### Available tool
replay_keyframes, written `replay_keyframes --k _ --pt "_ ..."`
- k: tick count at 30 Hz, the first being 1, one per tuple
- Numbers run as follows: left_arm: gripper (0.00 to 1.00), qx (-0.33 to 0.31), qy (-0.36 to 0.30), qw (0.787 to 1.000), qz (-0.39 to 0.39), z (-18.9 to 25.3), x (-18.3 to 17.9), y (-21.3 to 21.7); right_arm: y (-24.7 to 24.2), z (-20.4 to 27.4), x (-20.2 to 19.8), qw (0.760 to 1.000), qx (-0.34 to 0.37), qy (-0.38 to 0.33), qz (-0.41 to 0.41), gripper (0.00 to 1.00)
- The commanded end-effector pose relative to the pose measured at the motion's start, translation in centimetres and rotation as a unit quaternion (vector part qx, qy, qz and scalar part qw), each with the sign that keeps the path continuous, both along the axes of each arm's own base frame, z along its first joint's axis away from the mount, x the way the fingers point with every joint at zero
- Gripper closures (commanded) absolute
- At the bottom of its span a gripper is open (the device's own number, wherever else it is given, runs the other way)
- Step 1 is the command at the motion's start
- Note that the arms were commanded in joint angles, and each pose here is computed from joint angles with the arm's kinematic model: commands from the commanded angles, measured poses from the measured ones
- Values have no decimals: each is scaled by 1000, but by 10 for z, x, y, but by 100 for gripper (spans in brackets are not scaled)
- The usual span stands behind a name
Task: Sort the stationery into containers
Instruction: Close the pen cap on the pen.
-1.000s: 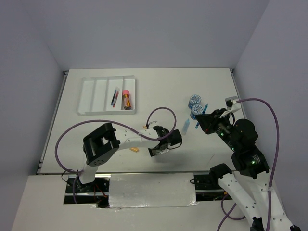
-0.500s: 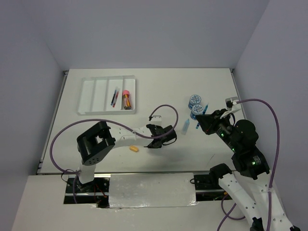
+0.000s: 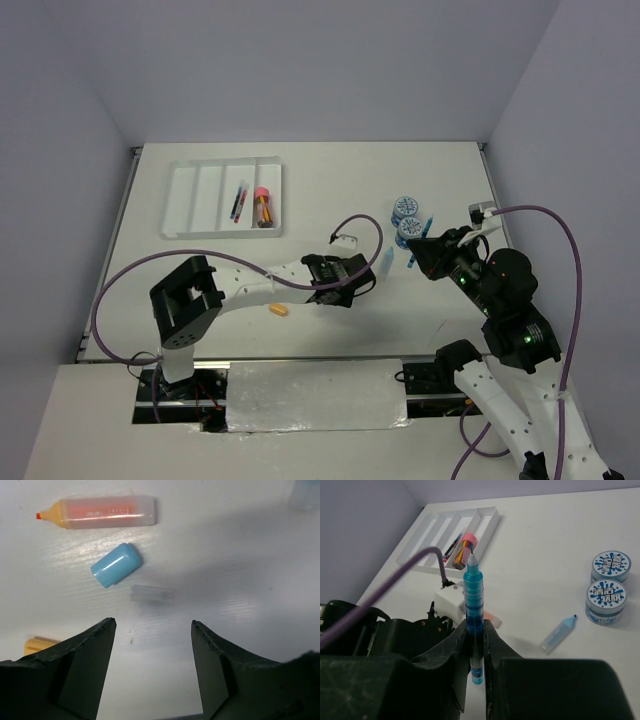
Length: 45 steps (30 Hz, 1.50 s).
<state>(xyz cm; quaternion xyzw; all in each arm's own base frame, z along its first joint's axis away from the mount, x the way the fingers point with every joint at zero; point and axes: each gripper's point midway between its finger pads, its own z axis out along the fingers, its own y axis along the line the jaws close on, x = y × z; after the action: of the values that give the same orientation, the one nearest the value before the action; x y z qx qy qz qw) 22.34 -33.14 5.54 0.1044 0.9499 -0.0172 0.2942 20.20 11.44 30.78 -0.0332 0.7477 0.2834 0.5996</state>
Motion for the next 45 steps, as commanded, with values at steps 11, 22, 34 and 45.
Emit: replay_keyframes --k 11,22,34,45 --pt "35 -105 8 918 382 29 9 -1 1 28 3 999 2 -32 5 100" --pt "38 -117 51 880 457 -10 20 -7 4 22 1 999 -7 -30 18 100" --pt "45 -86 83 883 454 -38 1 -1 9 17 2 999 -5 -27 28 100" --pt "52 -67 66 878 469 -43 -1 17 10 17 2 999 -5 -29 33 100"
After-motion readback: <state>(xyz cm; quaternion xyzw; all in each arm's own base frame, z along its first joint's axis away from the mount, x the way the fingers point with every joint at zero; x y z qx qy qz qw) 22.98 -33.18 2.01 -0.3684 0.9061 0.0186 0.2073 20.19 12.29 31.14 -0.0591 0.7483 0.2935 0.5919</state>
